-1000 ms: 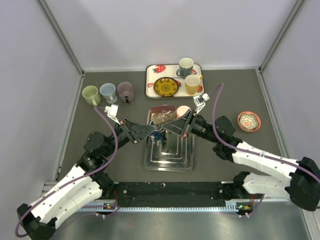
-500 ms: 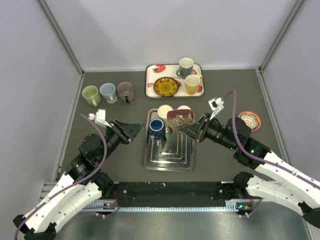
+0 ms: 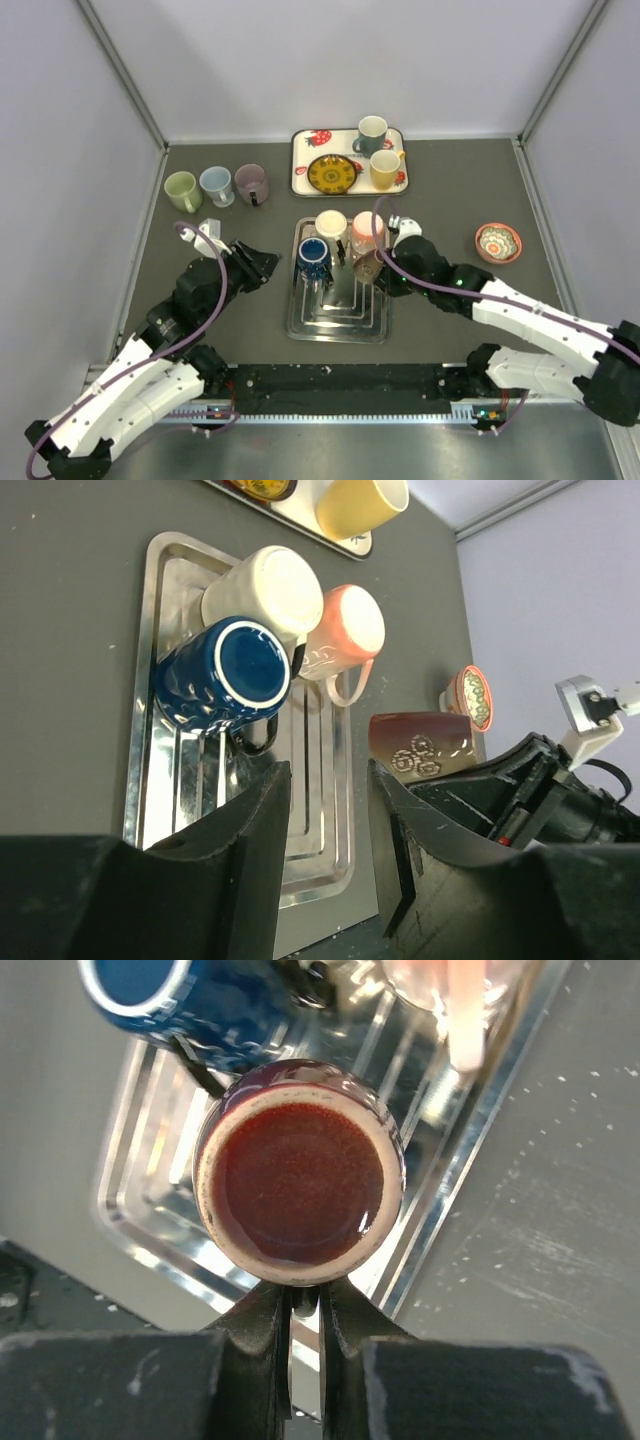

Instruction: Turn the mug right side up

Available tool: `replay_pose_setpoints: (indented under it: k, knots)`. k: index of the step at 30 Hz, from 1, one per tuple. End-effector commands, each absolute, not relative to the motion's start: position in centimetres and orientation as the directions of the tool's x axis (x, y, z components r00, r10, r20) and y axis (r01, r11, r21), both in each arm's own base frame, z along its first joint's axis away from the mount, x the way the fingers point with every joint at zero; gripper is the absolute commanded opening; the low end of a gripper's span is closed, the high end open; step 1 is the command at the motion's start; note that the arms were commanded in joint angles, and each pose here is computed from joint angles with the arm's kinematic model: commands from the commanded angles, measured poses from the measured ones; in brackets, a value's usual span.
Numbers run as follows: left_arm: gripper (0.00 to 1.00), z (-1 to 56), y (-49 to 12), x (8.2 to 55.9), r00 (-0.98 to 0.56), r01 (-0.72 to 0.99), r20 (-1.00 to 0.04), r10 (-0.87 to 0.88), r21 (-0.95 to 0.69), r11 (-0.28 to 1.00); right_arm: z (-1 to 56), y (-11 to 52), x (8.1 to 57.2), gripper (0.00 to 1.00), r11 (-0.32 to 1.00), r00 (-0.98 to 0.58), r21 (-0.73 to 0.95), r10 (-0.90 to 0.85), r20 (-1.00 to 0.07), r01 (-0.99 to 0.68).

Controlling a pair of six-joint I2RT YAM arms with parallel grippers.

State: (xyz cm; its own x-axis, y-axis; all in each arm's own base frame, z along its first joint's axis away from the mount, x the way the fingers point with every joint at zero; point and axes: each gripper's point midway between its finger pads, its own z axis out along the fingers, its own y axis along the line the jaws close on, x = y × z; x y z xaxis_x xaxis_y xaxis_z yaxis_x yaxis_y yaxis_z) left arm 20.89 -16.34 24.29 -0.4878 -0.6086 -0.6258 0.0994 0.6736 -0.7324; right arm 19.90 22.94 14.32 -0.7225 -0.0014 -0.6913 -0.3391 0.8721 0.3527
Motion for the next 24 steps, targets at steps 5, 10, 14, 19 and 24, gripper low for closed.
replay_pose_setpoints:
  k: [5, 10, 14, 19, 24]
  knots:
    - [0.41, 24.2, -16.1, 21.0, -0.476, 0.105, -0.643, -0.600, -0.719, 0.687, 13.1, 23.5, 23.4, 0.00, 0.929, -0.702, 0.217, -0.061, -0.710, -0.300]
    - [0.41, 23.3, -16.3, 20.7, -0.494, 0.103, -0.638, -0.591, -0.718, 0.688, 12.1, 25.4, 24.3, 0.00, 0.918, -0.709, 0.217, -0.092, -0.699, -0.333]
    - [0.40, 22.8, -16.5, 20.5, -0.509, 0.103, -0.629, -0.588, -0.723, 0.684, 11.7, 26.9, 25.4, 0.00, 0.915, -0.711, 0.202, -0.119, -0.693, -0.350]
    - [0.40, 22.8, -16.2, 20.5, -0.505, 0.105, -0.640, -0.579, -0.712, 0.695, 9.5, 27.6, 26.4, 0.00, 0.923, -0.726, 0.141, -0.181, -0.664, -0.359]
    - [0.40, 22.8, -15.7, 20.6, -0.491, 0.097, -0.658, -0.571, -0.692, 0.715, 8.6, 27.6, 27.1, 0.00, 0.931, -0.735, 0.088, -0.218, -0.642, -0.354]
